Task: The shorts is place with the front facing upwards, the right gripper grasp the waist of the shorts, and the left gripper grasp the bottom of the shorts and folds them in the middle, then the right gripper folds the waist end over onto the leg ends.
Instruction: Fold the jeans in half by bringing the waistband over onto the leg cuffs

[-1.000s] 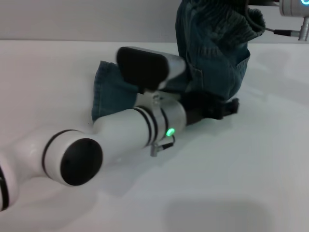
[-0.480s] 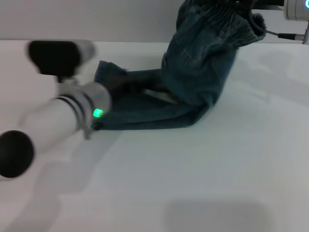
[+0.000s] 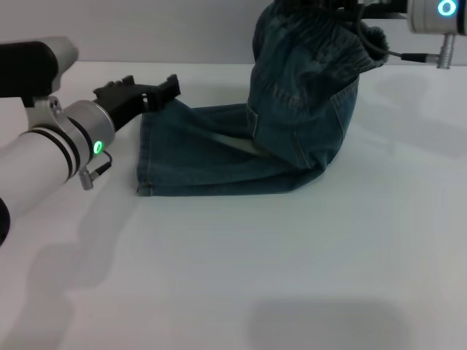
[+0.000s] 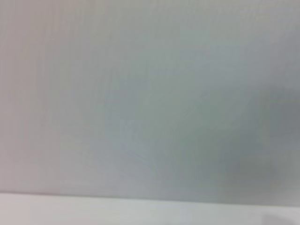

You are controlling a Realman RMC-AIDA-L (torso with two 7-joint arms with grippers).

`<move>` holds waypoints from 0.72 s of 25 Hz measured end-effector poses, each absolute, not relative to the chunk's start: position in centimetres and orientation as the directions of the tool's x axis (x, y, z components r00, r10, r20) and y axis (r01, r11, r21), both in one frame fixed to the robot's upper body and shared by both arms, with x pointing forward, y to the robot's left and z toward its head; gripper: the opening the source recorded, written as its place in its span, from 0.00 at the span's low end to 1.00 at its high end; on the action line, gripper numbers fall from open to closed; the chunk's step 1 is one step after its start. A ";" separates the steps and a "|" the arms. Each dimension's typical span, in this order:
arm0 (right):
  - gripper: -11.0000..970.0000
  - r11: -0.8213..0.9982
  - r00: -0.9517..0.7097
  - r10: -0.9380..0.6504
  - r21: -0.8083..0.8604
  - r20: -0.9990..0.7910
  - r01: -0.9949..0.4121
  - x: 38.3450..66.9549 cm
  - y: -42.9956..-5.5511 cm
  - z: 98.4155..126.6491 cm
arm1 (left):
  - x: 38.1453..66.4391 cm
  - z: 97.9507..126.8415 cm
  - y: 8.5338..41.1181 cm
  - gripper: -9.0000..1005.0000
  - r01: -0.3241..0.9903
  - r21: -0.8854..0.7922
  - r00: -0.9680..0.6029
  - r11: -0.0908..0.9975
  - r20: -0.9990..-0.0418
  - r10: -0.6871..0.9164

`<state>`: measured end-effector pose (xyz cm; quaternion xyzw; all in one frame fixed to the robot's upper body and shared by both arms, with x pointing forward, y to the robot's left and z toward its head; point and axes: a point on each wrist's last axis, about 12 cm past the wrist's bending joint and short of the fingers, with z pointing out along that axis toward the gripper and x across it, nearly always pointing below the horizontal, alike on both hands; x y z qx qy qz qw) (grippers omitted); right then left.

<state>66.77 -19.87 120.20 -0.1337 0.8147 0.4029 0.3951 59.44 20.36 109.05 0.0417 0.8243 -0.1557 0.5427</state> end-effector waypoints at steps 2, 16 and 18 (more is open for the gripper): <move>0.07 0.644 -0.651 0.085 0.540 -0.754 -0.542 67.0 -19.3 120.1 | 59.6 109.1 20.7 0.82 0.224 -0.208 -0.390 0.952 -0.914 -0.108; 0.07 0.657 -0.637 0.001 0.480 -0.771 -0.581 67.8 -14.9 118.9 | 60.4 109.3 22.2 0.82 0.155 -0.197 -0.317 0.968 -0.938 -0.141; 0.07 0.649 -0.642 -0.014 0.481 -0.767 -0.589 67.6 -14.1 118.6 | 60.5 109.3 22.1 0.82 0.157 -0.195 -0.317 0.968 -0.938 -0.137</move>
